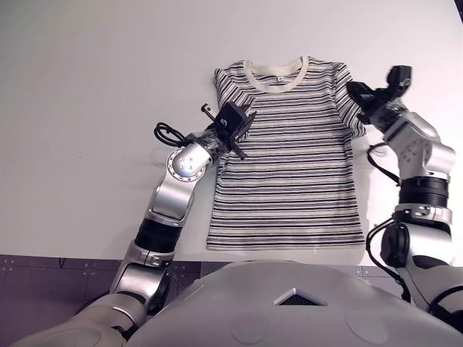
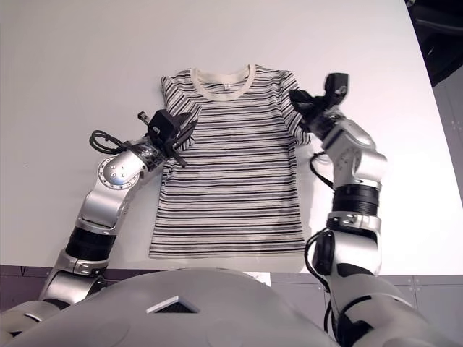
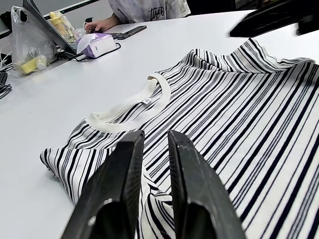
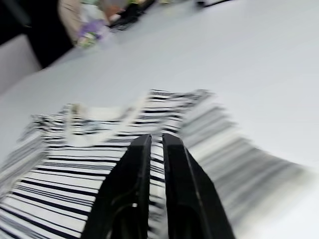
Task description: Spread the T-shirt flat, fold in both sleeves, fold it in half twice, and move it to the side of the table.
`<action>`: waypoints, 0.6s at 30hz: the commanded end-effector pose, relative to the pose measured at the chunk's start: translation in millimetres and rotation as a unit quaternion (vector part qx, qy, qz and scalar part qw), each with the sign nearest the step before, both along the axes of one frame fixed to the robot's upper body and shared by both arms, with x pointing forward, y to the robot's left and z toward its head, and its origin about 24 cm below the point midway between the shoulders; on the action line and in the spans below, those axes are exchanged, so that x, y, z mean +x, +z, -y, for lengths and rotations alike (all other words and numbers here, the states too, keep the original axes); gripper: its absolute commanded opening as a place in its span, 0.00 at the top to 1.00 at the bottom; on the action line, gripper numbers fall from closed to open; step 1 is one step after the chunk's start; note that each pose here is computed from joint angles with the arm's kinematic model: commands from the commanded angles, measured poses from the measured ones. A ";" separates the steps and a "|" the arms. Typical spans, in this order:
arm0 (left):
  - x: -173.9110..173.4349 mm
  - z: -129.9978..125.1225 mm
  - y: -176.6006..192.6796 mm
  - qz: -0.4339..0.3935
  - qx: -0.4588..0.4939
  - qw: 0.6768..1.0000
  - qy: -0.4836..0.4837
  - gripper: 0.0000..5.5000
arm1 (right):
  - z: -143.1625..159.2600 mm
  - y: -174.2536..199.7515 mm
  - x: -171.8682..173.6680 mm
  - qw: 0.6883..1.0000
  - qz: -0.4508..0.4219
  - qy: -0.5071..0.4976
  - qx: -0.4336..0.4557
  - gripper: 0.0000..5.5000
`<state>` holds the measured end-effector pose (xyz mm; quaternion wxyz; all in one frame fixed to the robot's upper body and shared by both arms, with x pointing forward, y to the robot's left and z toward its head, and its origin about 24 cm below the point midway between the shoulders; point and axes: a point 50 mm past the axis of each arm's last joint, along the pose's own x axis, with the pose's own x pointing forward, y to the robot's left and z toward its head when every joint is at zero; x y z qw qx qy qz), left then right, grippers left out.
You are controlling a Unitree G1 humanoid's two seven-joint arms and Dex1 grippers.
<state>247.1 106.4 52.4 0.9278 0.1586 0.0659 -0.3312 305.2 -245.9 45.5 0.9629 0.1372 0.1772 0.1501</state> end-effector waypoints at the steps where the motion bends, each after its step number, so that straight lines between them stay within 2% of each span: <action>1: 0.9 -1.8 0.5 0.008 0.001 1.000 0.009 0.84 | 35.5 -9.8 -6.4 0.997 -0.022 -0.056 -0.042 0.82; 4: 2.5 -1.4 1.8 0.011 0.000 1.000 0.009 0.84 | 41.4 -15.8 -1.0 0.996 -0.037 -0.079 -0.012 0.75; 14: 3.1 -0.4 3.8 0.014 0.002 1.000 0.001 0.84 | 42.0 -12.5 11.2 0.985 -0.032 -0.126 0.113 0.75; 18: 2.8 0.7 4.0 0.015 0.000 1.000 0.002 0.84 | 31.0 -14.8 13.3 0.986 -0.040 -0.108 0.119 0.75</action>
